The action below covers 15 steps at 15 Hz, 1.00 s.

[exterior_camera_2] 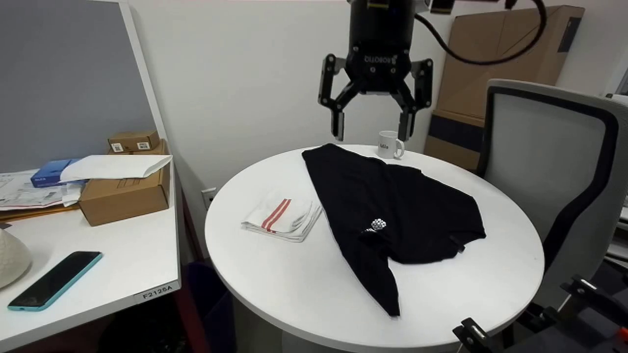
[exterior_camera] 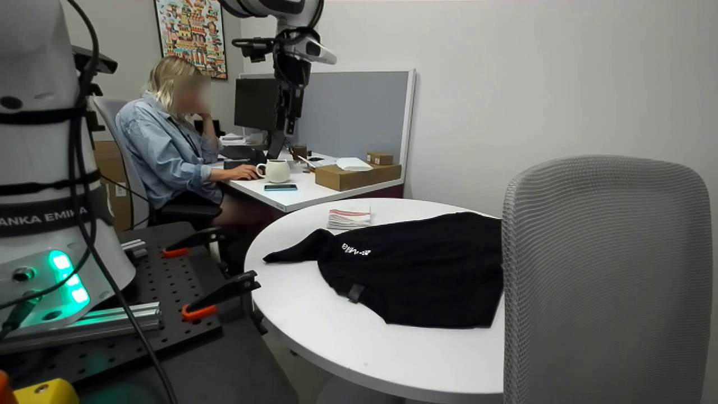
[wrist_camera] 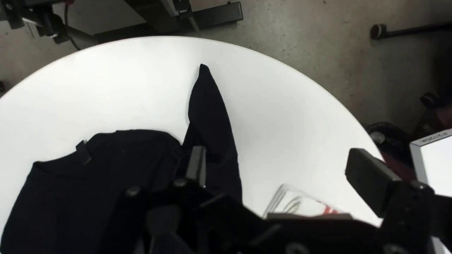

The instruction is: Hang the black t-shirt on the backrest of the grey chair

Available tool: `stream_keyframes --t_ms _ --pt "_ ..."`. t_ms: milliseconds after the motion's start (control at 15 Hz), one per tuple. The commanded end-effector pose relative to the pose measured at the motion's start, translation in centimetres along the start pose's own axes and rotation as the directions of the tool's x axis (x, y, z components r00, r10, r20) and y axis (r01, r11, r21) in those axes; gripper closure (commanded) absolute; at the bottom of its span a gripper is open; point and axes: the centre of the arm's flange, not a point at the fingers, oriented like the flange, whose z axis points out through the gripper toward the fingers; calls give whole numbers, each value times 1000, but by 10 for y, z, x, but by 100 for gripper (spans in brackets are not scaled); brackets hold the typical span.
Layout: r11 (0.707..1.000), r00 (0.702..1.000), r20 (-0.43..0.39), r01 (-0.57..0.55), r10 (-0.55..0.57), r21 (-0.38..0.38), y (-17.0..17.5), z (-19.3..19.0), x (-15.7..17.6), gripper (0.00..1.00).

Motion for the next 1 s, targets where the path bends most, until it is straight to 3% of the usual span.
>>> stream_keyframes --t_ms 0,200,467,733,933 --pt "981 982 -20 -186 188 59 36 50 14 0" --pt "941 939 -74 -329 335 77 62 81 16 0" --pt "856 846 -138 -502 515 121 78 117 15 0" --pt "738 714 -188 -655 674 161 105 139 9 0" --pt "620 593 -183 -759 784 200 132 153 19 0"
